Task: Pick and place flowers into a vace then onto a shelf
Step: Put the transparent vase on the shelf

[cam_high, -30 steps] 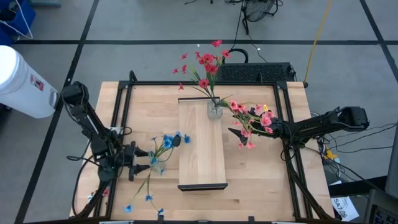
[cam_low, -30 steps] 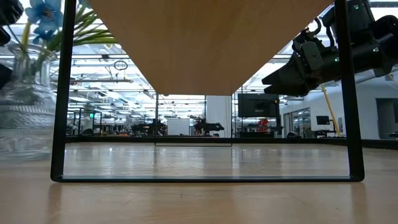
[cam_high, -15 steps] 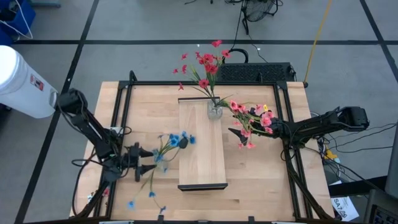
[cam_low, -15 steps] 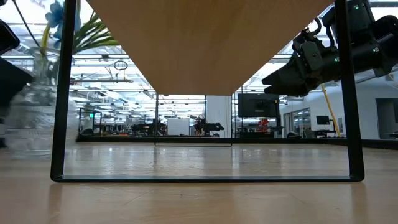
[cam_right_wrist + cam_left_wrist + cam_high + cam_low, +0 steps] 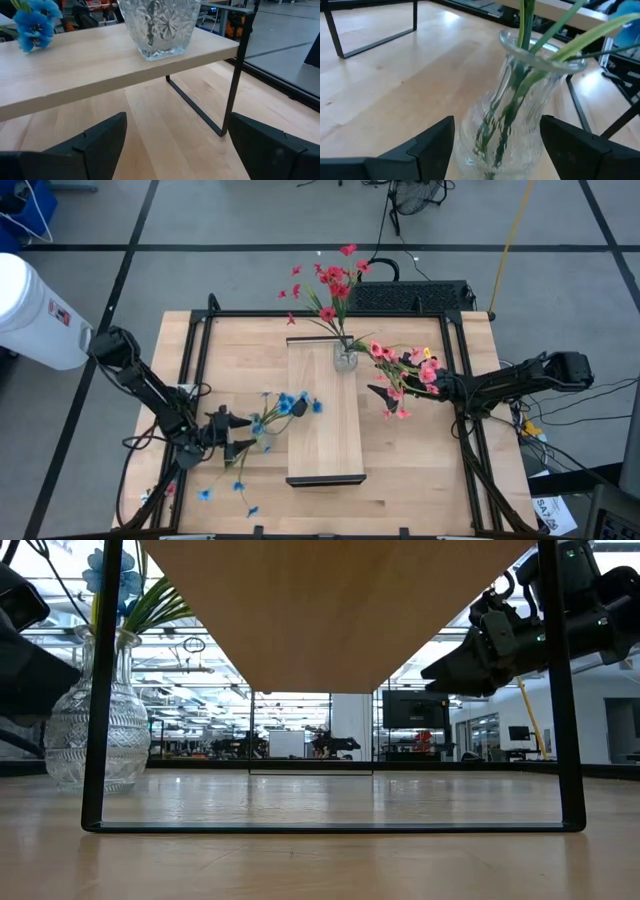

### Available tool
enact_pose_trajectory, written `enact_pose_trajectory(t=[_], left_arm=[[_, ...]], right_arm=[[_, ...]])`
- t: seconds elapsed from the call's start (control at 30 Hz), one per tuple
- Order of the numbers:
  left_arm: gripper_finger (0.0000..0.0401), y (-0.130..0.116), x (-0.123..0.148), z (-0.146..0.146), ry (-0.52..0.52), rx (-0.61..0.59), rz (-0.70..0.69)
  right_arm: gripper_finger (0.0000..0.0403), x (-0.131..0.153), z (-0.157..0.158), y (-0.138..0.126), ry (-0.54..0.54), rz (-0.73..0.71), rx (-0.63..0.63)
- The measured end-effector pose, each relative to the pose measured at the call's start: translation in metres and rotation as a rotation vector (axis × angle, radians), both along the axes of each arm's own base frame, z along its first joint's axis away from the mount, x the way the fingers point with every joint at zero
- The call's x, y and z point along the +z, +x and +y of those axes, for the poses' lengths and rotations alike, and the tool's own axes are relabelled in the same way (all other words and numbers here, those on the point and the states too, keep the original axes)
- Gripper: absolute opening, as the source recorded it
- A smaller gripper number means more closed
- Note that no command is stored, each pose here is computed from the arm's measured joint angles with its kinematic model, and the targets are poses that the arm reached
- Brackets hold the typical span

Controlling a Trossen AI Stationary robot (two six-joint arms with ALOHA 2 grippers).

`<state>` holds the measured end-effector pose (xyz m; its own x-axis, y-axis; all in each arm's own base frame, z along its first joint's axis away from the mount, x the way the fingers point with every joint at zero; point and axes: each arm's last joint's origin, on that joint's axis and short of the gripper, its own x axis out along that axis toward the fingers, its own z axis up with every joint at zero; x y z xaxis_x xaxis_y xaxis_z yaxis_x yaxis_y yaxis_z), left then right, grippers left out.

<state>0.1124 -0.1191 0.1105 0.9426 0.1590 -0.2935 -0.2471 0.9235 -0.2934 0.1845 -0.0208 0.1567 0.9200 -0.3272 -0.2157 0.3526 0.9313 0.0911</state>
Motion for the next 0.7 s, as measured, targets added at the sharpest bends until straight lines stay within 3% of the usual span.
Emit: enact_pose_trajectory(t=[0.2, 0.43, 0.7], left_arm=[[0.0294, 0.0031, 0.0023, -0.0002, -0.034, -0.006, -0.01], [0.0294, 0.0043, 0.0058, 0.0011, 0.047, 0.046, -0.052], [0.0294, 0.0065, 0.0076, 0.0022, 0.026, 0.072, -0.071]], right_arm=[[0.0334, -0.0014, -0.0012, -0.0005, 0.004, 0.013, -0.006], [0.0334, -0.0014, -0.0011, -0.0005, 0.004, 0.013, -0.005], [0.0334, -0.0021, -0.0012, -0.0004, 0.002, 0.019, -0.005]])
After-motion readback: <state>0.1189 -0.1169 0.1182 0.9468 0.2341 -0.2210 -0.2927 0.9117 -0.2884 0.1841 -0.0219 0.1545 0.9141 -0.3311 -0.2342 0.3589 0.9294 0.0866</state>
